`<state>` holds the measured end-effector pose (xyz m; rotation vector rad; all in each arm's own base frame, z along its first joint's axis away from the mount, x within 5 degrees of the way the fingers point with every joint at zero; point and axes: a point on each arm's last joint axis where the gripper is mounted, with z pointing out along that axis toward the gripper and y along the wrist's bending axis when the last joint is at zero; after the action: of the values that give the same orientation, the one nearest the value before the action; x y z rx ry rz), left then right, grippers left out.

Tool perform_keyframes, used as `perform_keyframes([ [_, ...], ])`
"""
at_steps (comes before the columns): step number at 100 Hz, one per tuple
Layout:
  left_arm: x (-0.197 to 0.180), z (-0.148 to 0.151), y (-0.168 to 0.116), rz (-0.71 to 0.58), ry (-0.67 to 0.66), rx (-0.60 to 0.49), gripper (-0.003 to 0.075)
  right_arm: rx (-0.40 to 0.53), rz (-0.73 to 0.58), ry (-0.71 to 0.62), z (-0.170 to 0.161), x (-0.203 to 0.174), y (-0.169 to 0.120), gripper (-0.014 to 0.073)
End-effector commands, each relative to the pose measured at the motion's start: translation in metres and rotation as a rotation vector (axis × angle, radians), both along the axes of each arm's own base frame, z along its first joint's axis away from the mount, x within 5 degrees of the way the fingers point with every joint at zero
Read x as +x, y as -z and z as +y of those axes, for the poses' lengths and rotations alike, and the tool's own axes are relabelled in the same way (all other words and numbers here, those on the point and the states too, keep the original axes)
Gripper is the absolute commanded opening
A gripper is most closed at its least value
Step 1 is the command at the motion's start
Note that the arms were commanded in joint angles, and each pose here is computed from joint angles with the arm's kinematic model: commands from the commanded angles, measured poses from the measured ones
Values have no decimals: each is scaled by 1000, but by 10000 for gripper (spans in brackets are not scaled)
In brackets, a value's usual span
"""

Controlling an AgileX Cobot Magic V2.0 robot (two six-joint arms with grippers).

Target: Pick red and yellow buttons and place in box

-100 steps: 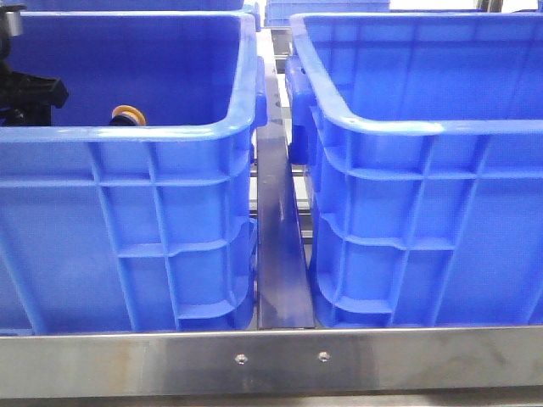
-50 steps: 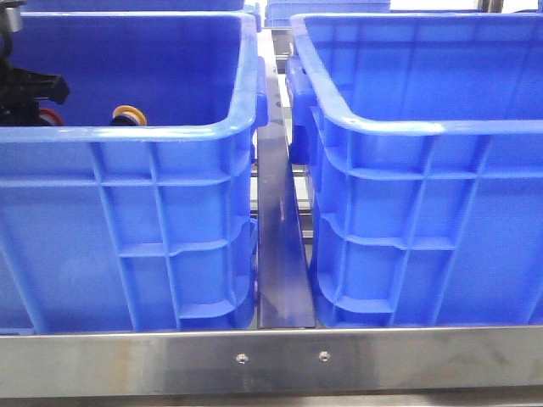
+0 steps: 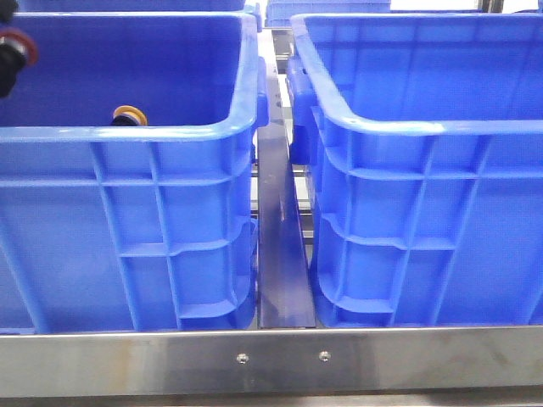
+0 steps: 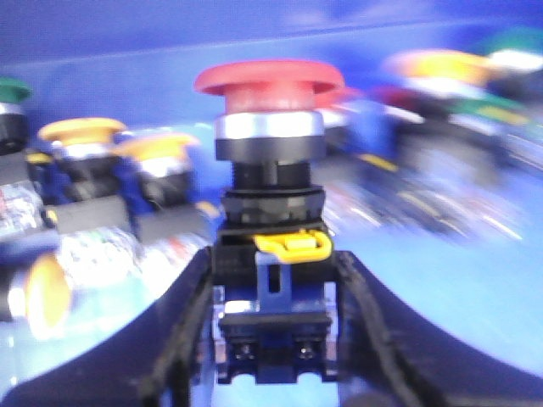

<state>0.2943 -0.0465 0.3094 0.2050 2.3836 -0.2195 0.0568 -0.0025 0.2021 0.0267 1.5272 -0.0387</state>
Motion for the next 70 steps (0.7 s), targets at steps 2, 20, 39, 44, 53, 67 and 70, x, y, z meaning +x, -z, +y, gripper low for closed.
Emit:
perform_keyframes([
  [2,-19,-14,-35,-173,100,-14,104,-19,-127,-3,1,-4,-15,-67],
  [20,-43,-51,-53,-236,255,-56,104,-20,-128,-3,1,-4,-15,-67],
  [39,-64,-95,-53,-245,430,-80,104,-21,-139,-4,1,-4,-16,-67],
  [44,-69,-105,-55,-263,466,-90,104,-21,-153,-6,1,-5,-18,-67],
  [53,-80,-123,-58,-301,531,-114,104,-23,-194,-11,2,-5,-21,-67],
  [67,-91,-143,-62,-349,594,-146,104,-25,-215,-13,2,-6,-25,-67],
  [70,-93,-146,-62,-355,603,-150,104,-24,-212,-11,2,-6,-26,-67],
])
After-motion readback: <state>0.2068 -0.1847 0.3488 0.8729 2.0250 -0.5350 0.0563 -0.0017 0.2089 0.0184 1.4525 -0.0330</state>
